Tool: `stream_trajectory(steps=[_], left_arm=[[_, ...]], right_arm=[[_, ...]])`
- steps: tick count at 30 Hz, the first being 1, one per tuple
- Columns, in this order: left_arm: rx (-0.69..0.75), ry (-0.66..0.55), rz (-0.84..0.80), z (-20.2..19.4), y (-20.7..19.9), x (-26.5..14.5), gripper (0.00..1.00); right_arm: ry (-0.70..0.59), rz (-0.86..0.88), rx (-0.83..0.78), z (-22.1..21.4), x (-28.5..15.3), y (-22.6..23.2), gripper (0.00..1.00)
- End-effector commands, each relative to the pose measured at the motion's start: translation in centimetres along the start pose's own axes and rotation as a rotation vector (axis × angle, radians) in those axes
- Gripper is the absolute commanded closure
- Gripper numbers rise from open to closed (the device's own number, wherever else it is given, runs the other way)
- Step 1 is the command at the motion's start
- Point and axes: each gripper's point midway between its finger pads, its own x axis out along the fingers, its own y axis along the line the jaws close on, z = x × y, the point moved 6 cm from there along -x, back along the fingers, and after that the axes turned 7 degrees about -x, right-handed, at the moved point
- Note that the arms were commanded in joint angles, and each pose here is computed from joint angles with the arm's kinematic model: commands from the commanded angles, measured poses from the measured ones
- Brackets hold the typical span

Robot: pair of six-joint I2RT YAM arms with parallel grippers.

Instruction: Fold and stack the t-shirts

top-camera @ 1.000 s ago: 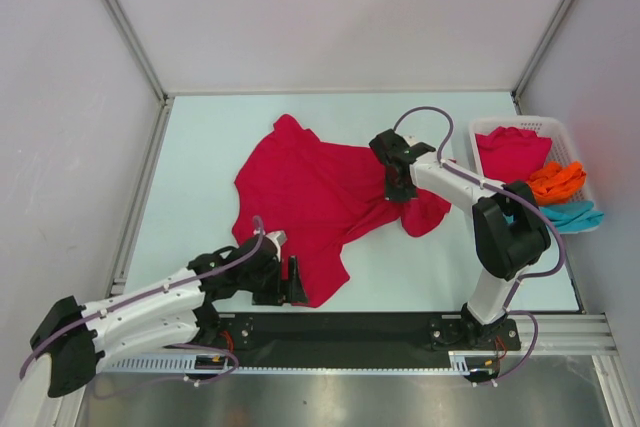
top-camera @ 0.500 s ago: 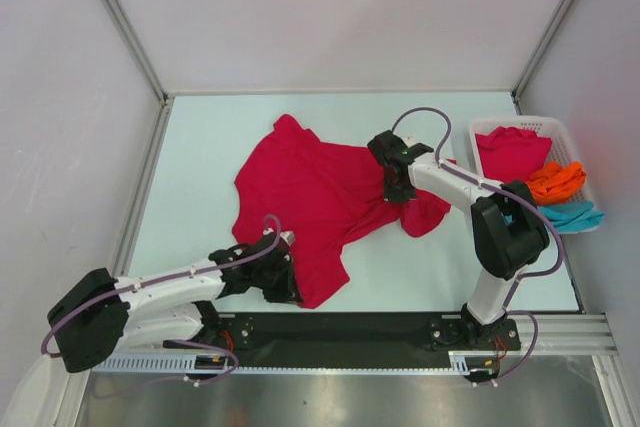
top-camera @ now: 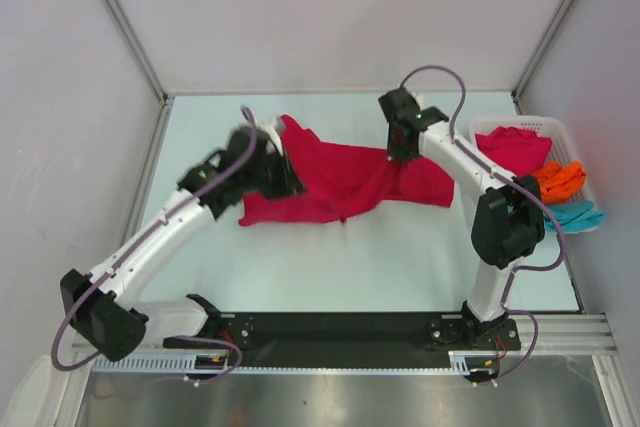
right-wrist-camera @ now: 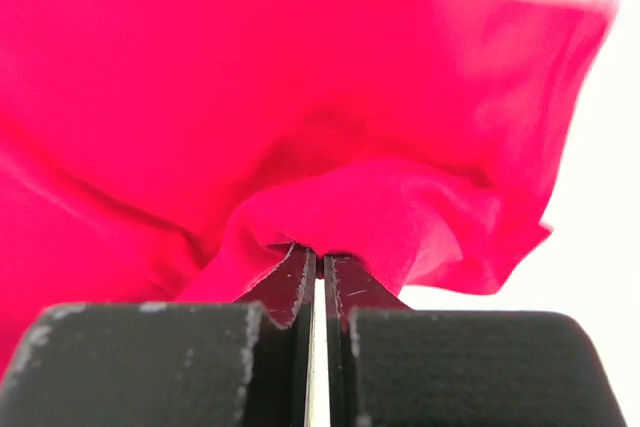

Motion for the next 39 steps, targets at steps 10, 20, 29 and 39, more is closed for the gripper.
stream_trajectory(steps=[10,20,29,39], left_arm=[[-0.061,-0.372,0.103,24.1,3.2,-6.3,1.00],[-0.142,-0.648,0.053,33.7,3.5,-12.6,1.00],[-0.079,-0.820,0.016,29.0,-1.4,-22.2,1.00],[0.026,-1.029,-0.110,19.5,-7.6,-33.5,1.00]], right_arm=[[-0.322,-0.082,0.116,18.5,-3.0,-7.7,1.00],[-0.524,-0.113,0.186,21.4,-7.9,-12.3,1.00],[-0.697,-0.192,0.180,19.6,-19.5,-12.5,1.00],[-0.807,-0.148,0.115,11.4,-29.6,-7.4,1.00]])
